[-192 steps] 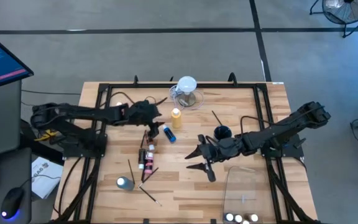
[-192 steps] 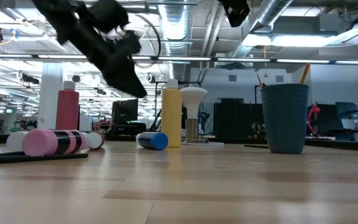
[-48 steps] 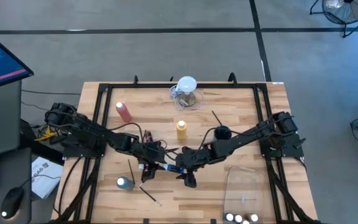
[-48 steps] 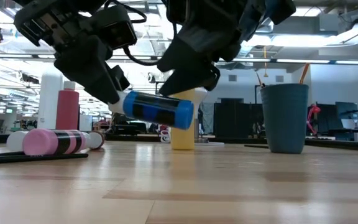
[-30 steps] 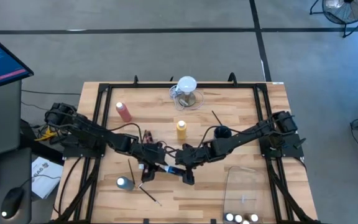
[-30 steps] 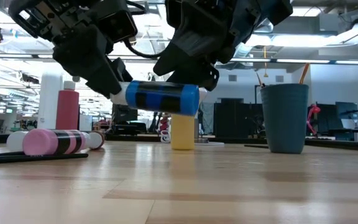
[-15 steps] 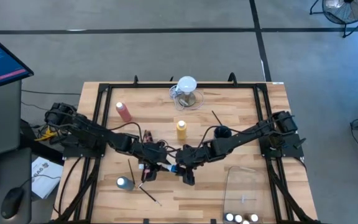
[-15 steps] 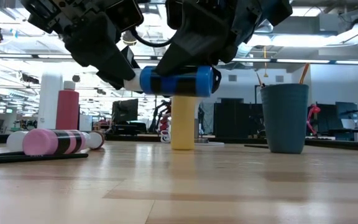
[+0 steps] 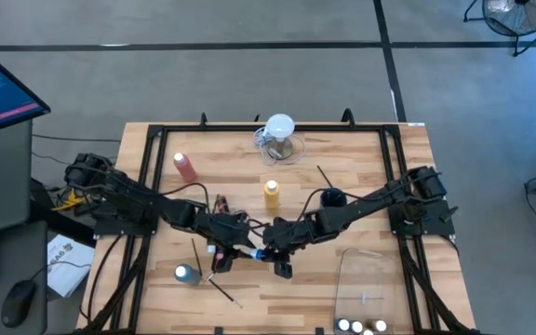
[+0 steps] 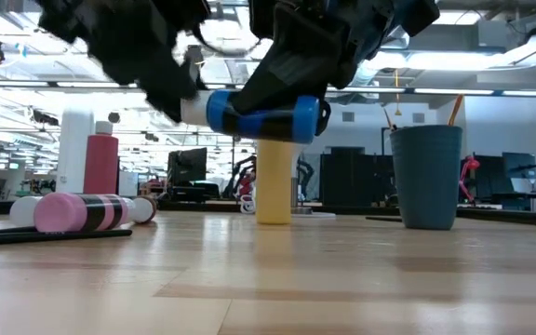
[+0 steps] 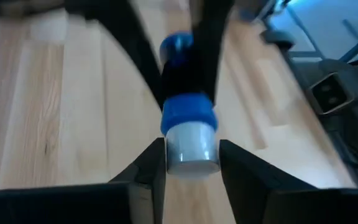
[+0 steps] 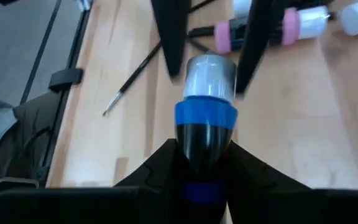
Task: Pick & Place Paint Supplies
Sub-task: Put the small blue paint bottle into the transparent bin
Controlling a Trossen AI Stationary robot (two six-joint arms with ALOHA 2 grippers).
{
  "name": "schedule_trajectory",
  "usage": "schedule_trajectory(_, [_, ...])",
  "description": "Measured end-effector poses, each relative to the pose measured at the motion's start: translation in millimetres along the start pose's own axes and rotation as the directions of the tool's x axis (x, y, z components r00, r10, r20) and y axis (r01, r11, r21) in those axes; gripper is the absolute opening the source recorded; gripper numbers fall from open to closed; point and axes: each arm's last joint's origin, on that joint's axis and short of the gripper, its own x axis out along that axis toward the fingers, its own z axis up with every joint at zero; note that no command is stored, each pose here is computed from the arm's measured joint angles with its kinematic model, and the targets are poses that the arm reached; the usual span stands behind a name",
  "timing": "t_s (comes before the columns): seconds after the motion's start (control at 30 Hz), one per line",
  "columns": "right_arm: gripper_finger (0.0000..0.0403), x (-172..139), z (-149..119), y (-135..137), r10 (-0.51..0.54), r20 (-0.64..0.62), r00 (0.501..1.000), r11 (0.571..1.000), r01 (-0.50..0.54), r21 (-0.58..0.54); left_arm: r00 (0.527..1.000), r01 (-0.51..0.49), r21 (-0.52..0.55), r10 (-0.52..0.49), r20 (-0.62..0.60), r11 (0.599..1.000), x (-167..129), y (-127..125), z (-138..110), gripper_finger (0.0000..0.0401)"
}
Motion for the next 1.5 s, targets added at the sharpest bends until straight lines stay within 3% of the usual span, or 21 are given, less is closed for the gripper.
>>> schedule_trajectory(0.27, [0.009,-28.2,7.1,34.1,0.037,0.104,0.994,0.994,-0.025,-0.111,0.959,0.011,0.175,-0.06,0.275,0.985,-59.4,-26.6,34.8,0.0137])
schedule_trajectory(0.43, [0.009,-63.4,8.3,78.0,0.042,0.262,0.964,0.977,0.015,-0.211,0.879,-0.032,0.262,-0.098,0.468,0.965,-93.1,-37.1,39.6,0.013])
schedule_trajectory(0.63, [0.0088,-92.5,-8.9,120.2,-0.082,0.415,0.906,0.957,0.187,-0.22,0.772,-0.066,0.273,-0.125,0.623,0.96,-102.7,-33.1,28.6,0.0127])
schedule_trajectory(0.87, [0.0088,-104.2,-32.0,146.2,-0.215,0.499,0.84,0.943,0.311,-0.117,0.709,-0.095,0.241,-0.105,0.698,0.966,-91.6,-24.0,24.7,0.0128])
schedule_trajectory(1.07, [0.0088,-116.0,-54.6,162.6,-0.36,0.571,0.738,0.901,0.433,0.009,0.665,-0.107,0.228,-0.1,0.74,0.968,-78.3,-20.5,27.4,0.013])
schedule_trajectory(1.37, [0.0088,-126.4,-128.9,176.1,-0.472,0.598,0.648,0.878,0.411,0.246,0.615,-0.134,0.23,-0.102,0.782,0.964,-68.3,-17.3,29.8,0.0131])
schedule_trajectory(1.5, [0.0088,-117.6,-149.3,182.3,-0.473,0.671,0.571,0.87,0.423,0.253,0.621,-0.128,0.234,-0.106,0.777,0.964,-52.0,-18.8,38.1,0.0131])
